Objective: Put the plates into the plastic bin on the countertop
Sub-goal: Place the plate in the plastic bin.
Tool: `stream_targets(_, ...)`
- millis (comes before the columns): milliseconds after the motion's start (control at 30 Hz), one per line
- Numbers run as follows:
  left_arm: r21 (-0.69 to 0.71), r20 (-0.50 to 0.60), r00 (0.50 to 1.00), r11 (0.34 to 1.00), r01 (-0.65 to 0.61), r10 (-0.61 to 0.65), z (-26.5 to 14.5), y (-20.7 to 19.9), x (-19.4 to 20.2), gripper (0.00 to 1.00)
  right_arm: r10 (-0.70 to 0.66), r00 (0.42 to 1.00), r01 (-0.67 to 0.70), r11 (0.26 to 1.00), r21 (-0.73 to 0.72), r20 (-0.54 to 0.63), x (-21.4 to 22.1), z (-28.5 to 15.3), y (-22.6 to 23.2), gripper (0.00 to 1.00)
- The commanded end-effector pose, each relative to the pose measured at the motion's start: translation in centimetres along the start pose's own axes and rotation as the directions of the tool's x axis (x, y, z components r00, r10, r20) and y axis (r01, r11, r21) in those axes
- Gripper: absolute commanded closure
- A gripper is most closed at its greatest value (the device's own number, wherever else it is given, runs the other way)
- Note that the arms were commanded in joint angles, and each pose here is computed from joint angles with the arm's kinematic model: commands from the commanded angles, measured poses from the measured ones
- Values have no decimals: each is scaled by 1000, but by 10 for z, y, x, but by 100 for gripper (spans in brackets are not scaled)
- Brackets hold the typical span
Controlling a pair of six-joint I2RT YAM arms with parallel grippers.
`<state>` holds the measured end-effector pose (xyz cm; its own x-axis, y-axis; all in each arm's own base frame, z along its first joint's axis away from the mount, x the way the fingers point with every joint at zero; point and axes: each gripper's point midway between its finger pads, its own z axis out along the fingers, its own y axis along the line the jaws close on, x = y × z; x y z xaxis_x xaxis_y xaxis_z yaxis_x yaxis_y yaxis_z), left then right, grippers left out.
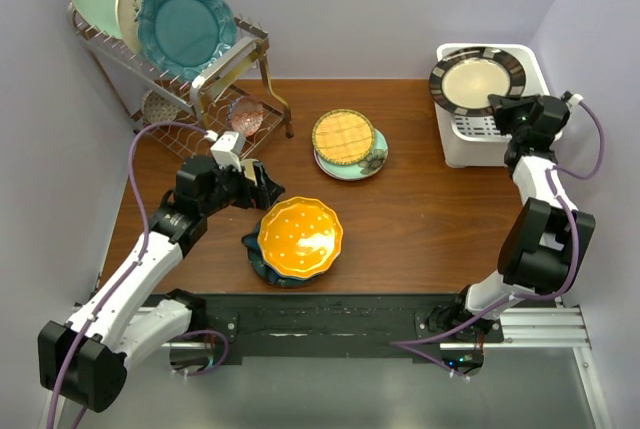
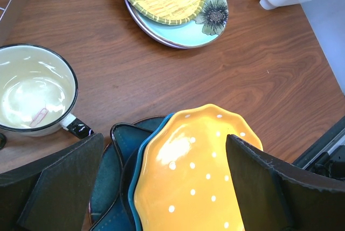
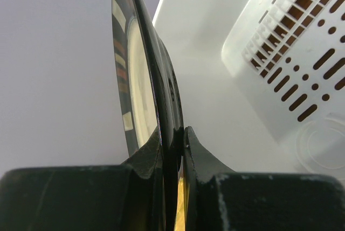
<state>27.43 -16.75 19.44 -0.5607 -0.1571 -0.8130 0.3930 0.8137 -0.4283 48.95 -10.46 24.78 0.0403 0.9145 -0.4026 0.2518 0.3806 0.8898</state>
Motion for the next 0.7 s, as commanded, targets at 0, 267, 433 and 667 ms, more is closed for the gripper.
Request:
stream_targets(0, 32, 35, 999, 999, -9, 8, 1, -5, -8, 0, -14, 984, 49, 980, -193, 177, -51, -25, 70, 100)
stream_targets(267, 34, 34, 999, 999, -7, 6, 2, -5, -8, 0, 10, 970, 28, 988, -153, 242, -77, -26, 51, 100)
stream_targets(433, 38, 23, 1000, 999, -3, 2, 4, -5, -5, 0, 0, 968, 35, 990, -135, 250, -84, -24, 43, 100)
stream_targets(667, 41, 22, 1000, 999, 0, -1, 6, -5, -4, 0, -40, 962, 62, 995, -73, 271, -86, -19, 27, 100)
